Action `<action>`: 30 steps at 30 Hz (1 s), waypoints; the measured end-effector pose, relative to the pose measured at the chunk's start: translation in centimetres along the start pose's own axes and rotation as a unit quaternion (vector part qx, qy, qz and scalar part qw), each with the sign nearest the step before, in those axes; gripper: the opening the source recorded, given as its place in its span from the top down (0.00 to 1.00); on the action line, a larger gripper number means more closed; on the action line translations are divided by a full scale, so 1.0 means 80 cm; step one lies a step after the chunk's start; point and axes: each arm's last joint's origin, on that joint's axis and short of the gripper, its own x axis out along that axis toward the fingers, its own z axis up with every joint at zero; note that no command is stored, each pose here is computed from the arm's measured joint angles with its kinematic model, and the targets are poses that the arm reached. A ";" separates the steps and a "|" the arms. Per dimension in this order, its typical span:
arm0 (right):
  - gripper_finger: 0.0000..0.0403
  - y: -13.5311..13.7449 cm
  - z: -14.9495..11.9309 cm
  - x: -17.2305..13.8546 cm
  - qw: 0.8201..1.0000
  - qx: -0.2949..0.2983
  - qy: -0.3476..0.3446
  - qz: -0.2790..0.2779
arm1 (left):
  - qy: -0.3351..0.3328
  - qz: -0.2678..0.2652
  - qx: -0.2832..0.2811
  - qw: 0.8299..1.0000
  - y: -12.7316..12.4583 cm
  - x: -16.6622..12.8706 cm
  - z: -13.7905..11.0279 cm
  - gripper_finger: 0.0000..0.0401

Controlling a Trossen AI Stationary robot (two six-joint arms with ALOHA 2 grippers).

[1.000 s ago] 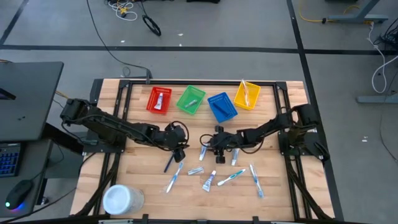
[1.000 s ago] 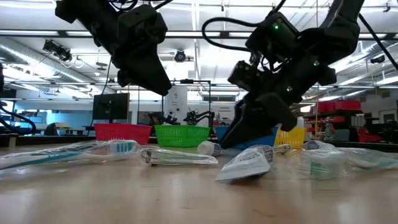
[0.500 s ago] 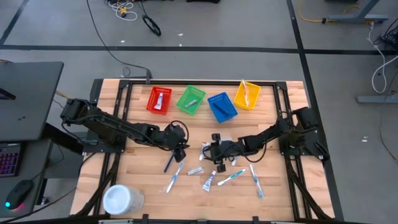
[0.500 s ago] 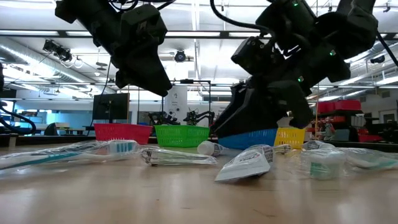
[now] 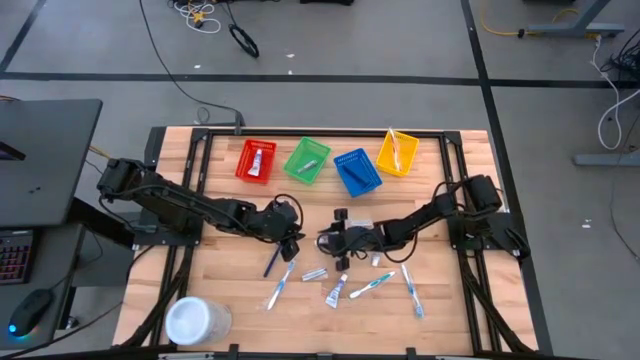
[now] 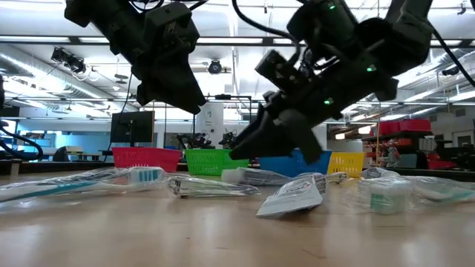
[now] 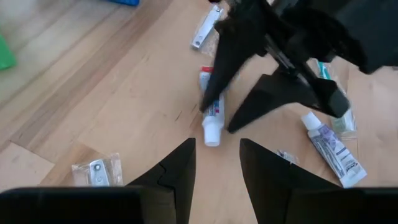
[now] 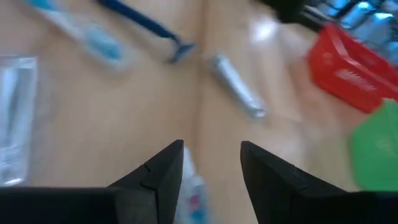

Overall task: Pick & Place Travel size toiletries
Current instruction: Put the white toothpaste in the red bin

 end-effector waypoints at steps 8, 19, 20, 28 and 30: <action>0.58 -0.014 0.024 -0.015 0.999 0.007 -0.004 -0.041 | 0.009 -0.009 0.068 0.998 -0.001 0.004 -0.002 0.67; 0.58 -0.004 0.053 -0.133 0.988 0.109 0.096 -0.044 | 0.019 -0.022 0.182 0.983 0.006 0.074 -0.022 0.61; 0.58 -0.004 0.051 -0.143 0.986 0.116 0.108 -0.042 | 0.023 -0.025 0.178 0.984 0.009 0.078 -0.022 0.60; 0.58 -0.011 0.042 -0.191 0.972 0.159 0.165 -0.054 | 0.016 -0.046 0.194 0.980 0.014 0.095 -0.022 0.53; 0.58 -0.012 0.038 -0.195 0.969 0.157 0.181 -0.058 | 0.021 -0.053 0.195 0.979 0.014 0.096 -0.024 0.53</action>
